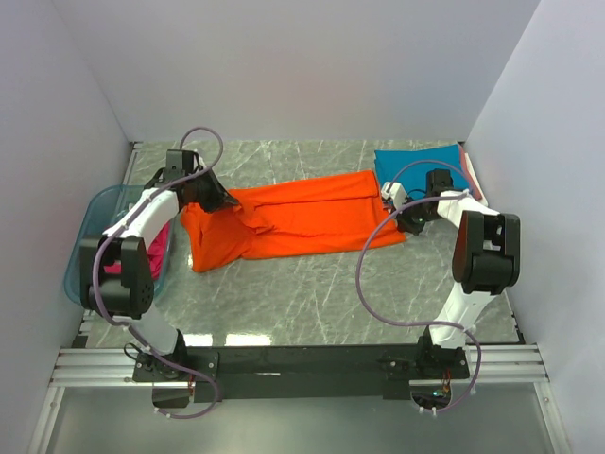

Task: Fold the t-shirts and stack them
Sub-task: Fold the tshirt

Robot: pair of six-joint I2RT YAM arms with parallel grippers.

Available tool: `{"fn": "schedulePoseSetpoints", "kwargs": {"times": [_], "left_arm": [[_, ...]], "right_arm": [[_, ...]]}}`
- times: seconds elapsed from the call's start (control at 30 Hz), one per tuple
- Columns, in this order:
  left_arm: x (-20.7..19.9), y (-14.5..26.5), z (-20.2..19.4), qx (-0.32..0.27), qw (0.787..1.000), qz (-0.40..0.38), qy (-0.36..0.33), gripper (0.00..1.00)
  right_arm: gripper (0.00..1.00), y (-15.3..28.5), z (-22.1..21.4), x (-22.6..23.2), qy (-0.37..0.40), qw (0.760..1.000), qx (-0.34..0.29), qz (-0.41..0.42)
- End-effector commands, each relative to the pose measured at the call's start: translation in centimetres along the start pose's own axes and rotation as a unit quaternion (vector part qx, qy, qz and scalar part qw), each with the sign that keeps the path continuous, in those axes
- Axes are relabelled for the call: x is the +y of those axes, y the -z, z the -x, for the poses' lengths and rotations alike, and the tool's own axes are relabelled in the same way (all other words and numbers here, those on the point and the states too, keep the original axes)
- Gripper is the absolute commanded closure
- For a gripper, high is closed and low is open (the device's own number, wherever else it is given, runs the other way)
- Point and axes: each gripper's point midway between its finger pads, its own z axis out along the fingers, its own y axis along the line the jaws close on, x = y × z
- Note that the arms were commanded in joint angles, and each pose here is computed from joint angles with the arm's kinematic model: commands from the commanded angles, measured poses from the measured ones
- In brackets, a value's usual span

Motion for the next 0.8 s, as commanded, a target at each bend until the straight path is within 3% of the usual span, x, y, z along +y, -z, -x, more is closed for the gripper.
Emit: {"fn": "schedulePoseSetpoints", "kwargs": {"times": [0.0, 0.77], "left_arm": [[-1.0, 0.2, 1.3, -0.007, 1.0, -0.015, -0.021, 1.0], [-0.6, -1.5, 2.6, 0.011, 1.0, -0.009, -0.027, 1.0]], "right_arm": [[1.0, 0.2, 1.2, -1.6, 0.009, 1.0, -0.006, -0.021], [1.0, 0.4, 1.3, -2.0, -0.001, 1.0, -0.002, -0.026]]}}
